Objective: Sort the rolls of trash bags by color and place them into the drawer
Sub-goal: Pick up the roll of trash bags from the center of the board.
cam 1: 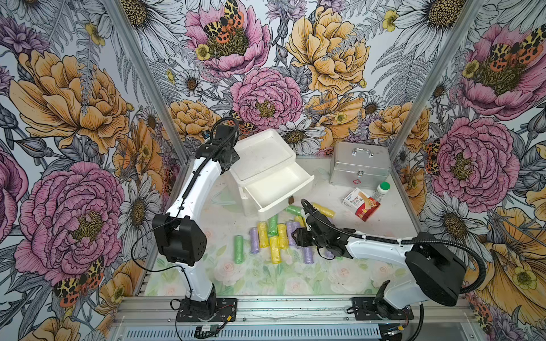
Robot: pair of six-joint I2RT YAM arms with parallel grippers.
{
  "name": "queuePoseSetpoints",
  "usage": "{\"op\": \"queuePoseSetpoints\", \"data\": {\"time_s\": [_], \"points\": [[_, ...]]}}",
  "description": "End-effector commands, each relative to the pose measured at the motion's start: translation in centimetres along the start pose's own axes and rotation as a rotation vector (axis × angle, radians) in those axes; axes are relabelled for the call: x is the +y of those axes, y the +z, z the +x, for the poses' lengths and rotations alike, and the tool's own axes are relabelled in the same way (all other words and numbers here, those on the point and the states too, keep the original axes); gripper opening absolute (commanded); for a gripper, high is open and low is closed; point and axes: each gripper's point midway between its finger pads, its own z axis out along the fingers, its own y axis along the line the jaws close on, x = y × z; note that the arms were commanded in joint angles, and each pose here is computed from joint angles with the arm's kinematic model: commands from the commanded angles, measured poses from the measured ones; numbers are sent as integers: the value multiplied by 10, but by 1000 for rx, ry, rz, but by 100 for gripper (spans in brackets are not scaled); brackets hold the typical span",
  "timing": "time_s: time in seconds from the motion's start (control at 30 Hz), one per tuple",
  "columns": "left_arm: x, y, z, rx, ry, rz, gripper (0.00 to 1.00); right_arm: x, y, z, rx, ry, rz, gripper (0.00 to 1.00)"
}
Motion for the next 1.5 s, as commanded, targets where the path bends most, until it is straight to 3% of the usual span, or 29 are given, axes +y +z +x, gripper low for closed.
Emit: {"op": "queuePoseSetpoints", "data": {"time_s": [0.0, 0.37, 0.53, 0.57, 0.7, 0.9, 1.2, 1.47], "points": [[39, 31, 31, 124, -99, -129, 0, 1, 4, -7, -21, -27, 33, 60], [41, 35, 43, 150, -89, -138, 0, -19, 11, 1, -22, -20, 133, 55], [43, 36, 46, 157, -88, -144, 0, -26, 14, 8, 0, -18, 161, 35], [41, 24, 39, 138, -99, -119, 0, -27, 13, 9, 1, -17, 161, 29], [39, 23, 40, 140, -90, -114, 0, -24, 6, 7, -11, -10, 140, 7], [37, 24, 40, 137, -93, -112, 0, -1, -44, -14, -79, 41, 38, 9], [21, 30, 37, 130, -40, -97, 0, 19, -135, -54, -252, 245, -110, 10], [15, 24, 33, 122, -40, -74, 0, 57, -180, -127, -381, 374, -222, 10]]}}
